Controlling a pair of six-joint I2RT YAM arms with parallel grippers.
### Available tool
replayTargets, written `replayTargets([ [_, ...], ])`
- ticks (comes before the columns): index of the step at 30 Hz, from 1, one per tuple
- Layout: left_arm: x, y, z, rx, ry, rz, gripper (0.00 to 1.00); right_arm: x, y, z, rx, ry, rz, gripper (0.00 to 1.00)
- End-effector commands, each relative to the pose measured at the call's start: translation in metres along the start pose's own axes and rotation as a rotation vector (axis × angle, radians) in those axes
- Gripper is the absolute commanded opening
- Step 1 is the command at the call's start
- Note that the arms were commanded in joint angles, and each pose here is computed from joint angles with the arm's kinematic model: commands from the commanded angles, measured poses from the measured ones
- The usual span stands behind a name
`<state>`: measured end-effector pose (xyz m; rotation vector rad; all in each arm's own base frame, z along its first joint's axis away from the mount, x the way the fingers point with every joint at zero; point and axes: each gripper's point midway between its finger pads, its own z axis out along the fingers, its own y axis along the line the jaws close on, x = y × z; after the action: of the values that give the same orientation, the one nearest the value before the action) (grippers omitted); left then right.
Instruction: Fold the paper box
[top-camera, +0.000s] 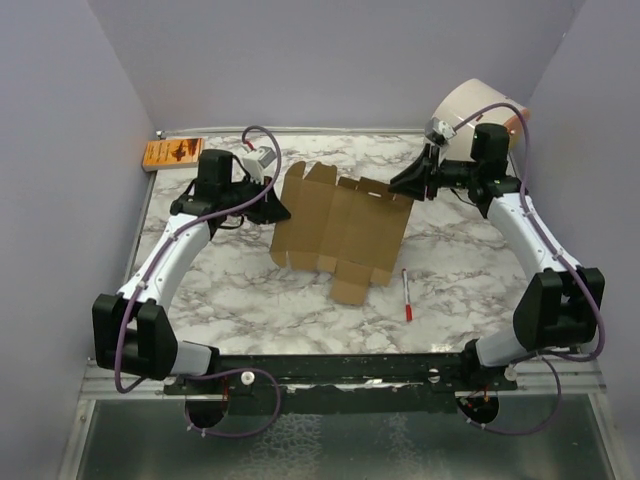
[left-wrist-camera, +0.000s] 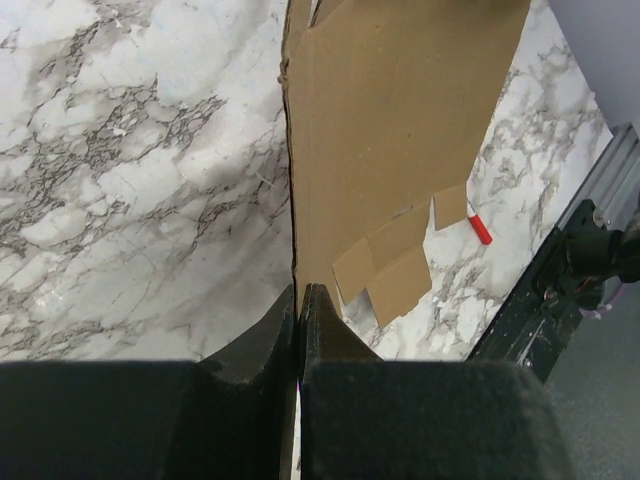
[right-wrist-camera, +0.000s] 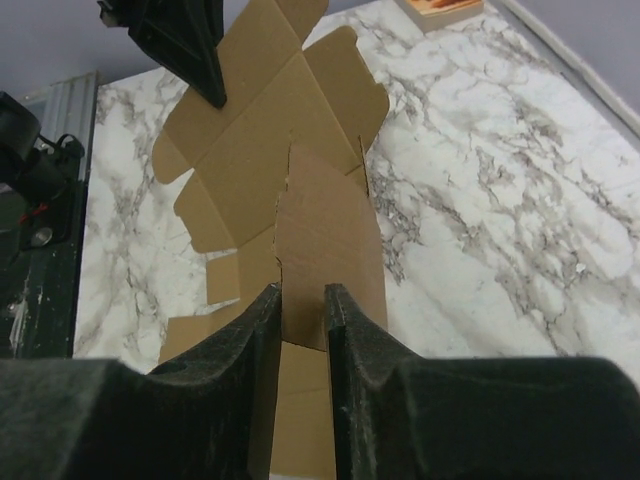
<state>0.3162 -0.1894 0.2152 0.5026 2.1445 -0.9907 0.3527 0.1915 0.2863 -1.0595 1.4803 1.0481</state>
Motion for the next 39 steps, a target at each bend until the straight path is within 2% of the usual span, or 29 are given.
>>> replayTargets([
  [1, -0.001, 0.009, -0.004, -0.054, 0.057, 0.041, 0.0, 0.016, -0.003, 0.003, -0.028, -0.004, 0.006, 0.26],
  [4, 0.004, 0.016, -0.003, -0.083, 0.105, 0.055, 0.0, 0.028, -0.004, 0.004, -0.026, 0.007, 0.018, 0.32],
  [11, 0.017, 0.021, 0.008, -0.117, 0.184, 0.096, 0.0, 0.044, -0.005, 0.002, 0.006, 0.021, 0.007, 0.63],
  [18, 0.021, 0.024, 0.011, -0.156, 0.214, 0.155, 0.0, 0.06, 0.002, 0.002, 0.004, 0.005, -0.028, 0.82],
  [24, 0.018, 0.022, 0.01, -0.166, 0.188, 0.213, 0.0, 0.062, 0.004, -0.003, 0.033, -0.026, -0.031, 0.88],
  [29, 0.012, 0.015, 0.009, -0.158, 0.144, 0.264, 0.0, 0.061, 0.009, -0.014, 0.03, -0.072, 0.072, 0.91],
  [33, 0.008, 0.012, 0.007, -0.156, 0.118, 0.286, 0.0, 0.062, 0.02, -0.024, 0.002, -0.113, 0.185, 1.0],
  [39, 0.008, 0.01, 0.006, -0.154, 0.103, 0.293, 0.0, 0.07, 0.027, -0.031, 0.009, -0.113, 0.2, 1.0],
])
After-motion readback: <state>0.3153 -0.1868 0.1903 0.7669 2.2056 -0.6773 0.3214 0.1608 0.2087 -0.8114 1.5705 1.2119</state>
